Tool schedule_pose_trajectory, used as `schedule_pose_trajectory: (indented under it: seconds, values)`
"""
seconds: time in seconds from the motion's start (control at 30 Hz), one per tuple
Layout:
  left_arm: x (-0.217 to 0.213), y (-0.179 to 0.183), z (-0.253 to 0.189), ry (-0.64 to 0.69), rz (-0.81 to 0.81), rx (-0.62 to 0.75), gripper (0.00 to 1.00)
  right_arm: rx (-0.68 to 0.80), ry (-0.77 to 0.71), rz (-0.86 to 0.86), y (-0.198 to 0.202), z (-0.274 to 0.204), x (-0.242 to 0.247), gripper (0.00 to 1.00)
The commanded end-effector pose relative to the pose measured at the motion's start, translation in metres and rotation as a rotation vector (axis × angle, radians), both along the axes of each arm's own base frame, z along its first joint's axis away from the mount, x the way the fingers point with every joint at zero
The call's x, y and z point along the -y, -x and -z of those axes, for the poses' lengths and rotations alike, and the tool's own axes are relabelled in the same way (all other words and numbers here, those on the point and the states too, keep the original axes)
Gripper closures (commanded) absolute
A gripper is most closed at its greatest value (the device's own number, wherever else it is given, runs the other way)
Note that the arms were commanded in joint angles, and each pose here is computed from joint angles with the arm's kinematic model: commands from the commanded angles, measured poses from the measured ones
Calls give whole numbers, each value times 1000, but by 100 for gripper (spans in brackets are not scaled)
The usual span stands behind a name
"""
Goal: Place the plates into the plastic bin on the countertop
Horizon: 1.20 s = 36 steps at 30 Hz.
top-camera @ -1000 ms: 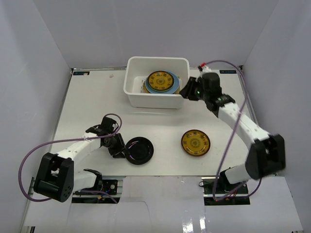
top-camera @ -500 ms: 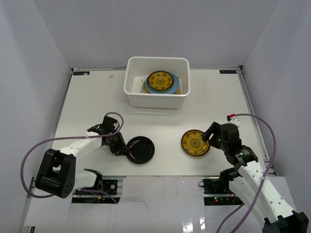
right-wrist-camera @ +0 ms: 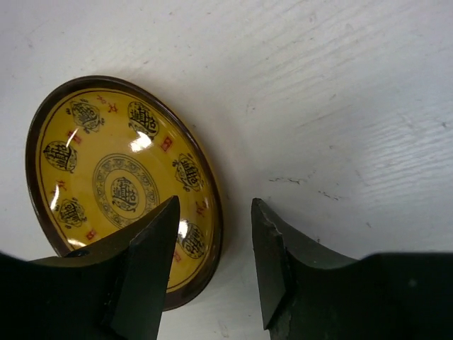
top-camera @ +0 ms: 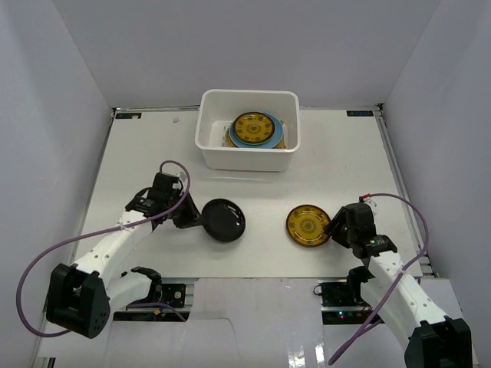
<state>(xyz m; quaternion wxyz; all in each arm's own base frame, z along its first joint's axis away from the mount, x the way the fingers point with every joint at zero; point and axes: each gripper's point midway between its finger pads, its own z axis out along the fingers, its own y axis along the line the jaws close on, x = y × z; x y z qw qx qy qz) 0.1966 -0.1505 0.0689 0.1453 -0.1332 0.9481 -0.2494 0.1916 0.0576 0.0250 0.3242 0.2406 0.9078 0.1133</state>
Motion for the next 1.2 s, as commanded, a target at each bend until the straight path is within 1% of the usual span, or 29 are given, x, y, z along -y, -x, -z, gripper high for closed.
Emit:
schedule_pose_trajectory:
  seconds: [0.0,0.03,0.1,0.13,0.17,0.23,0.27,0.3,0.33,0.37,0.4,0.43,0.47,0.5,0.53,0.57,0.6,0.63,0.67,0.7,0.73,0.77,0.8,0.83,0.87,1.03,1.07,1.13,1.17]
  values:
    - [17,-33,-84,111,30,255,100,41,-90,-40,-9,-1,-17,49]
    - [20,-47,-116,128,20,336,100,31,-92,-38,-8,3,-16,50]
    - [26,-68,-139,143,12,380,100,15,-113,-46,-4,15,-19,54]
    - [34,-88,-162,159,17,425,100,13,-132,-49,-3,17,-21,58]
    - [36,-95,-183,175,13,478,100,15,-141,-47,-3,19,-22,60]
    - [47,-122,-186,183,15,463,100,22,-155,-47,-2,22,-24,66]
    - [54,-138,-216,212,23,534,100,28,-158,-46,-3,20,-24,72]
    - [57,-150,-221,211,17,544,100,35,-154,-46,-4,20,-23,77]
    - [62,-167,-212,201,7,519,100,52,-154,-49,-7,15,-23,82]
    - [62,-182,-218,191,-10,547,100,62,-158,-55,-8,12,-24,92]
    - [65,-197,-239,201,-21,595,100,72,-166,-74,-8,9,-27,92]
    - [72,-216,-224,194,-30,562,100,93,-187,-99,-10,3,-32,92]
    - [76,-230,-226,192,-32,575,100,106,-212,-126,-11,-4,-38,92]
    - [79,-248,-249,198,-47,631,100,116,-222,-140,-12,-8,-41,92]
    - [81,-260,-249,193,-56,632,100,132,-234,-156,-13,-15,-44,92]
    - [85,-281,-212,143,-55,558,100,154,-250,-176,-17,-27,-49,92]
    - [87,-297,-231,139,-67,598,100,168,-252,-186,-18,-34,-50,92]
    - [90,-305,-222,134,-66,572,100,197,-248,-202,-20,-44,-51,92]
    - [92,-318,-184,95,-53,495,100,229,-247,-212,-24,-61,-52,92]
    - [93,-330,-193,90,-61,522,100,266,-241,-225,-27,-73,-52,92]
    - [94,-336,-188,83,-66,513,100,290,-228,-238,-28,-82,-51,92]
    - [95,-343,-165,58,-68,471,100,331,-226,-252,-32,-102,-52,92]
    - [93,-350,-169,47,-80,491,100,363,-225,-267,-34,-115,-54,92]
    - [94,-352,-164,44,-79,484,100,396,-218,-288,-36,-129,-55,92]
    - [95,-354,-154,38,-75,469,100,459,-223,-303,-41,-159,-57,92]
    - [92,-347,-131,8,-50,426,100,620,-210,-306,-71,-233,-61,92]
    - [91,-346,-126,-6,-36,426,91,636,-213,-294,-78,-241,-61,92]
    - [90,-343,-119,-20,-19,412,67,692,-225,-287,-99,-265,-65,92]
    - [88,-343,-121,-25,-21,418,38,673,-225,-272,-112,-261,-66,92]
